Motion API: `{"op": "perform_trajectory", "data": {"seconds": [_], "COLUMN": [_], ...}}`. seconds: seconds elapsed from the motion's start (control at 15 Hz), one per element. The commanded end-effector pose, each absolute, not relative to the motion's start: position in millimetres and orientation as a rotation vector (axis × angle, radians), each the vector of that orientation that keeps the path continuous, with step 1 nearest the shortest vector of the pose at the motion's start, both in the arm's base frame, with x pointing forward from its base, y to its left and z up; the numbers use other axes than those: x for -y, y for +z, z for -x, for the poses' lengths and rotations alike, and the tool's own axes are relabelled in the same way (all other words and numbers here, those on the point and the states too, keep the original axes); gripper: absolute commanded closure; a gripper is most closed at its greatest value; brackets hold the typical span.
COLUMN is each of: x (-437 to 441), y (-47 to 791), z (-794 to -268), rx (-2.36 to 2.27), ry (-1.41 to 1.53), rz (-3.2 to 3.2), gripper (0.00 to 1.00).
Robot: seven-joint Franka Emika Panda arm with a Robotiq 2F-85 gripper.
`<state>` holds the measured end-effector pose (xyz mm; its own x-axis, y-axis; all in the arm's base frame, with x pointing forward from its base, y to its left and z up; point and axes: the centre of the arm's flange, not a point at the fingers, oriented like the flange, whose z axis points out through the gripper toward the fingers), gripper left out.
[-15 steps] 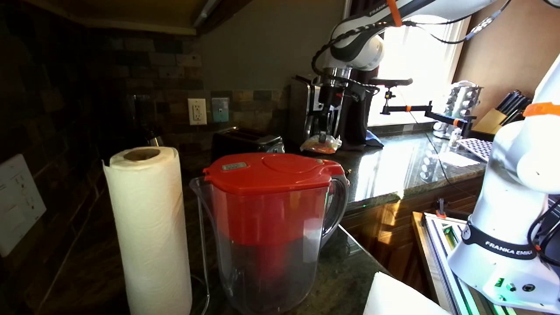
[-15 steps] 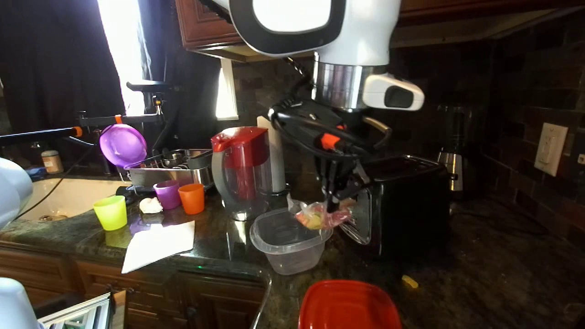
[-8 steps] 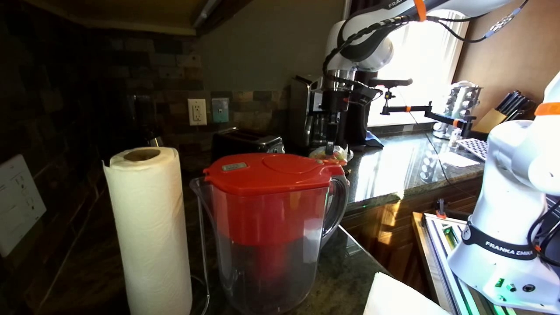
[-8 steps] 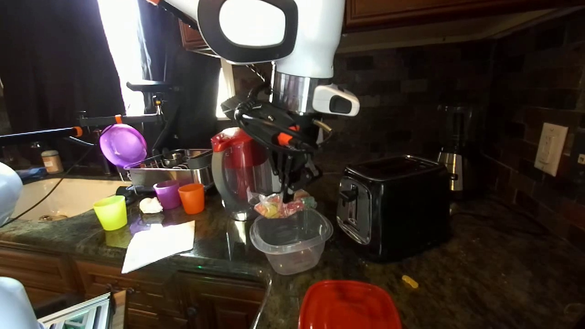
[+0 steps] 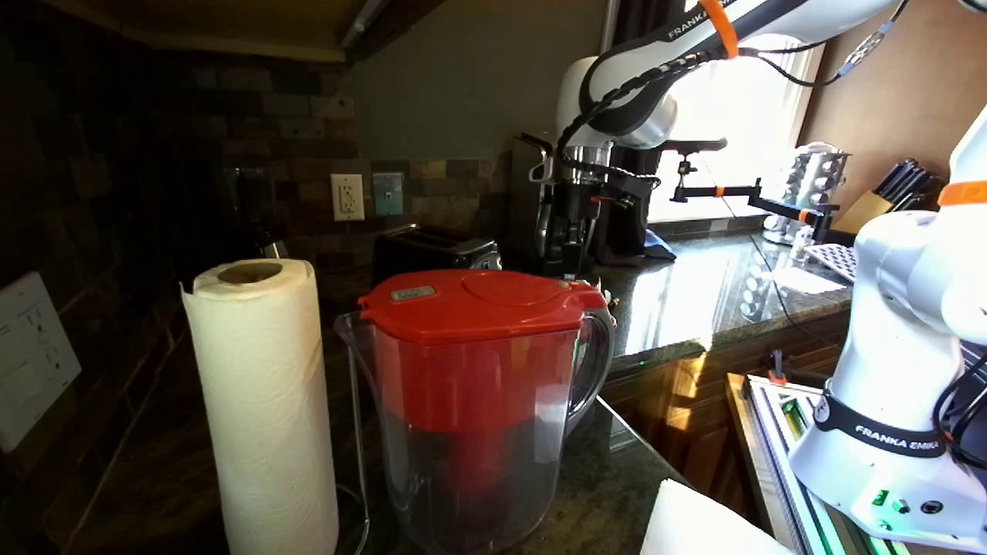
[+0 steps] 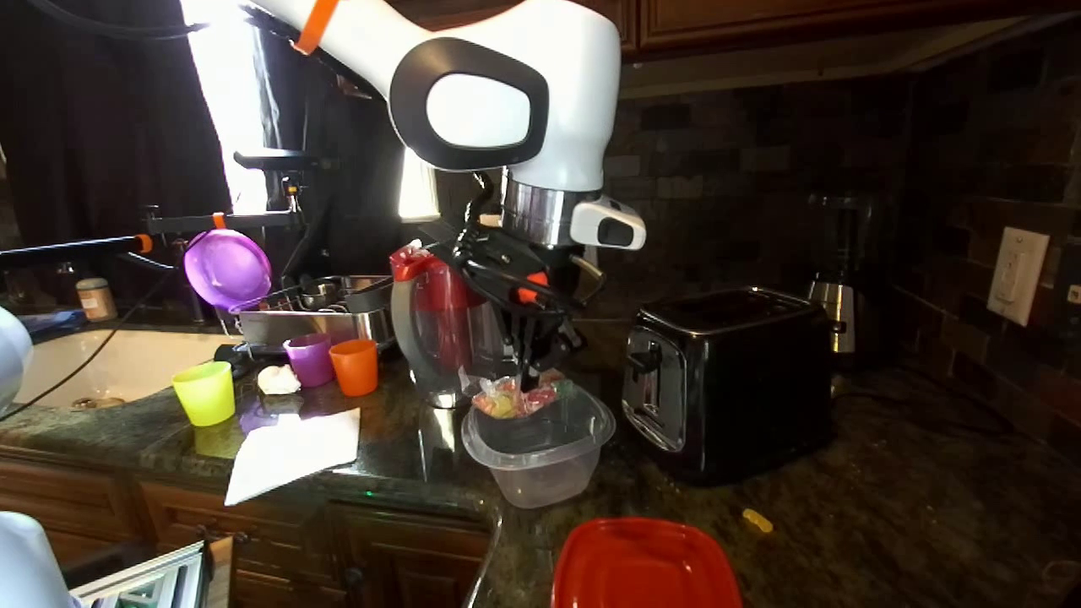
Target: Open the lunchbox, place the clear packet inside, then close the lunchbox
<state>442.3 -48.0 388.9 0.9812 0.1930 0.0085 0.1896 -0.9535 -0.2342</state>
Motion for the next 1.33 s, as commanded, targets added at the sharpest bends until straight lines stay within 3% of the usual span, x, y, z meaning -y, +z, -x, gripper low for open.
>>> {"op": "perform_trajectory", "data": {"seconds": [0.0, 0.27, 0.33, 0.4, 1.0, 1.07, 1.27], "x": [45, 45, 45, 45, 75, 84, 113], "y": [374, 361, 358, 355, 383, 385, 384], "z": [-452, -460, -462, -463, -436, -431, -420], "rx": [0.254, 0.242, 0.238, 0.218, 0.245, 0.287, 0.441], "ry": [0.004, 0.006, 0.010, 0.000, 0.006, 0.036, 0.097], "rz": [2.894, 2.895, 2.896, 2.898, 2.892, 2.893, 2.923], "gripper": [0.99, 0.99, 0.91, 0.71, 0.05, 0.00, 0.00]}}
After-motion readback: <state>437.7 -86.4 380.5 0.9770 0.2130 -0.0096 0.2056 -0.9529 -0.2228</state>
